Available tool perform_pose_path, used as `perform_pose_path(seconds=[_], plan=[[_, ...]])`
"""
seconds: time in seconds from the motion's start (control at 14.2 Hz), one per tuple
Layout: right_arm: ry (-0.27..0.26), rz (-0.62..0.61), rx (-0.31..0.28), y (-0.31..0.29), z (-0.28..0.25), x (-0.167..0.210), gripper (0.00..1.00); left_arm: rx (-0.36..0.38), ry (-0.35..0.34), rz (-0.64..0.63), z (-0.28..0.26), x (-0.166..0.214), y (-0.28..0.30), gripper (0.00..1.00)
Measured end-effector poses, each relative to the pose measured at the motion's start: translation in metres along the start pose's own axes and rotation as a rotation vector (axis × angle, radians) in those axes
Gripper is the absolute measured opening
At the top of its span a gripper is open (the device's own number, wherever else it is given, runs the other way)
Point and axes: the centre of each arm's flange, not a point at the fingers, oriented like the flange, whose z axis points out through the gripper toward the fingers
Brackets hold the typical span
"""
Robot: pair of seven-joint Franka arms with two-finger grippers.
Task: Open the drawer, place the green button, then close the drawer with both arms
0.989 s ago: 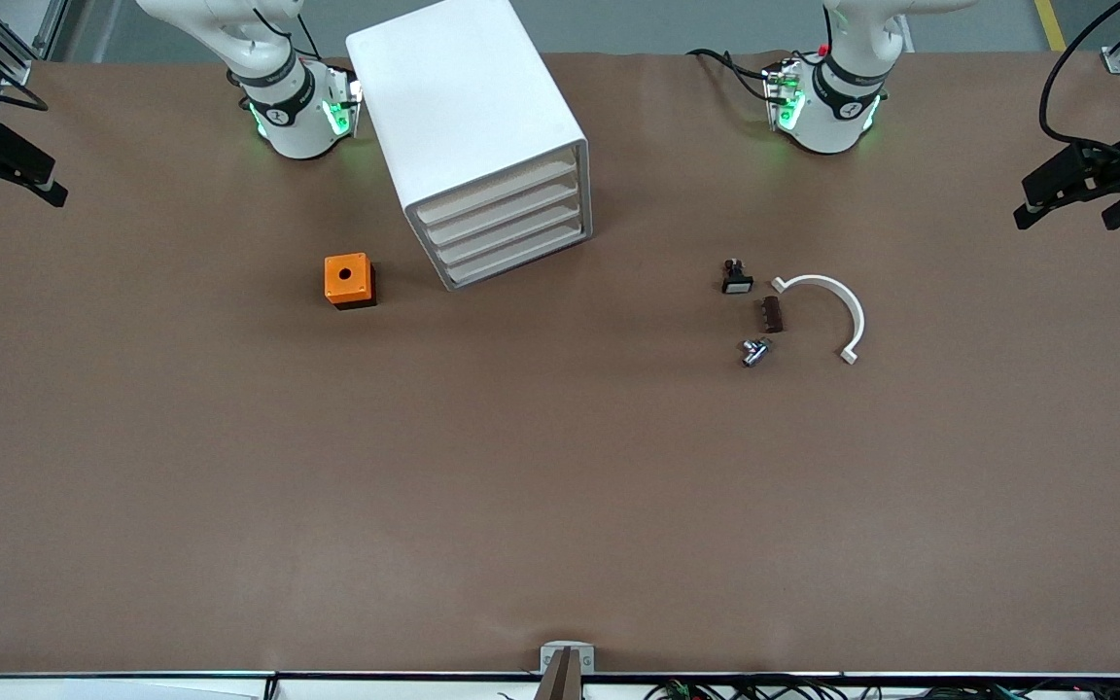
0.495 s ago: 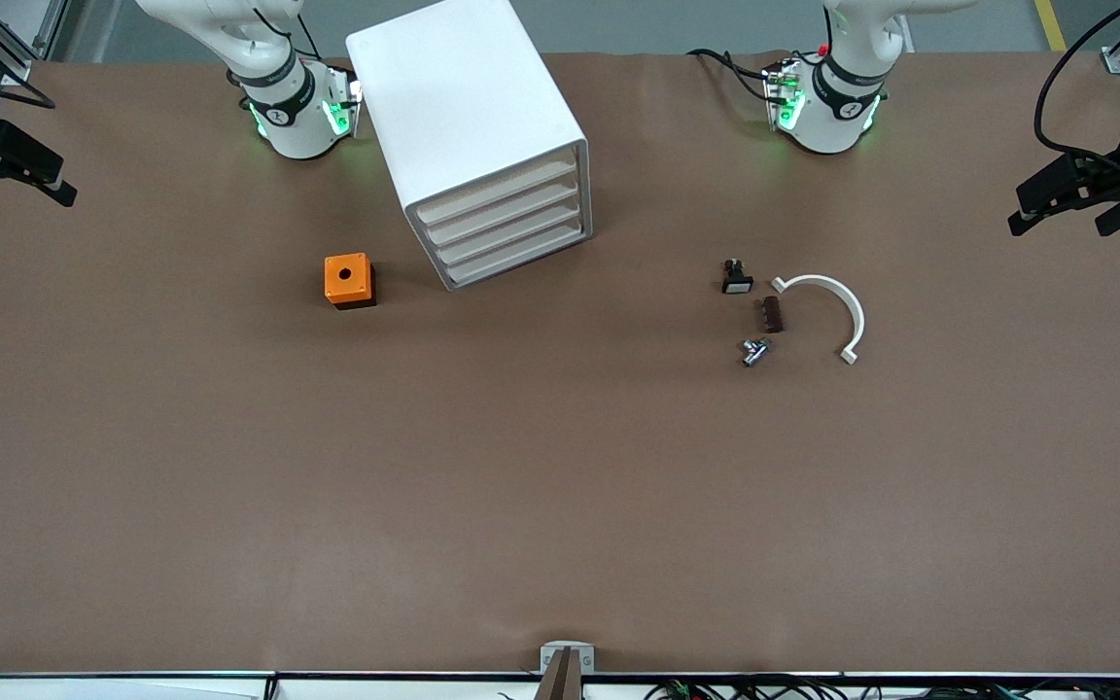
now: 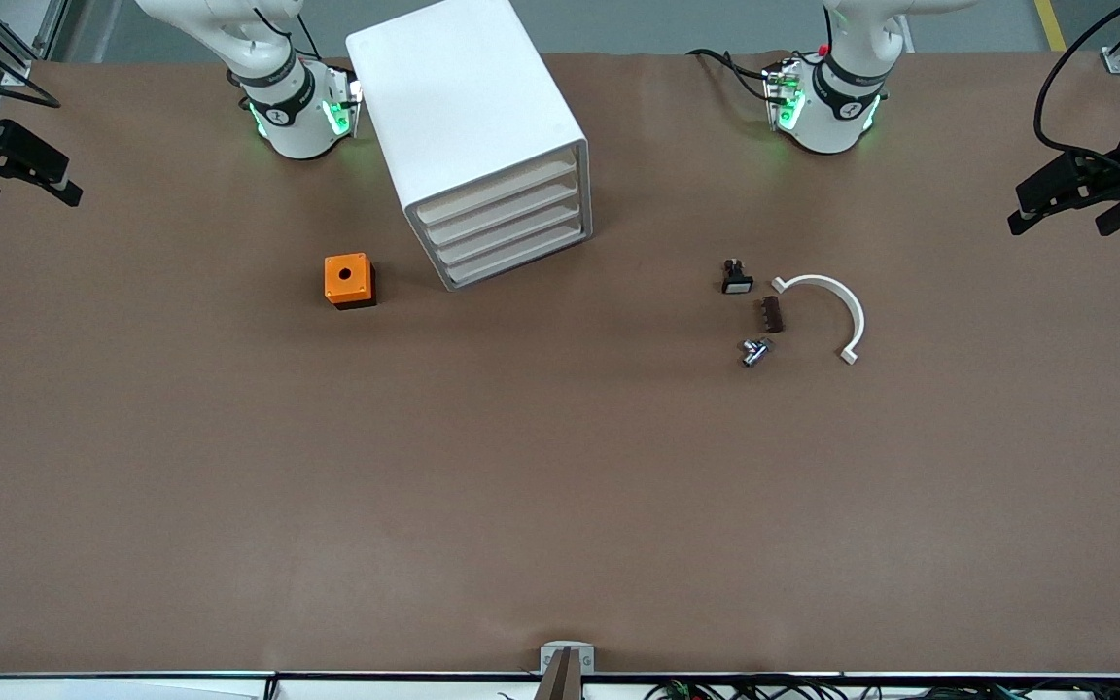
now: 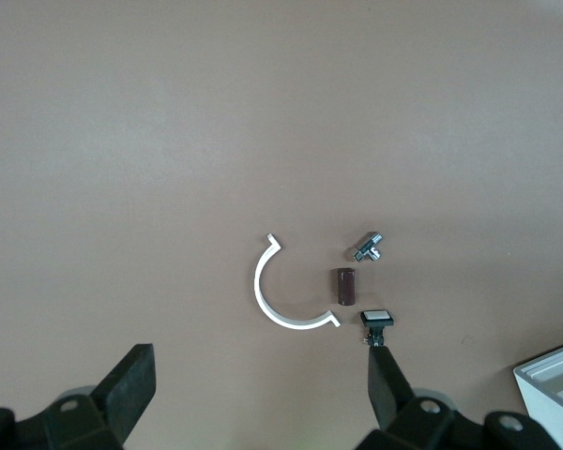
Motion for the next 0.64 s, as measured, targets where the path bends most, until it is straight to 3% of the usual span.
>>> perform_pose_path(seconds=[0.64], plan=[[0.0, 0.002, 0.0, 0.0001, 0.0001, -0.0001, 1.0, 0.0, -0.002, -0.001, 0.0011, 0.0009, -0.0005, 1.0]])
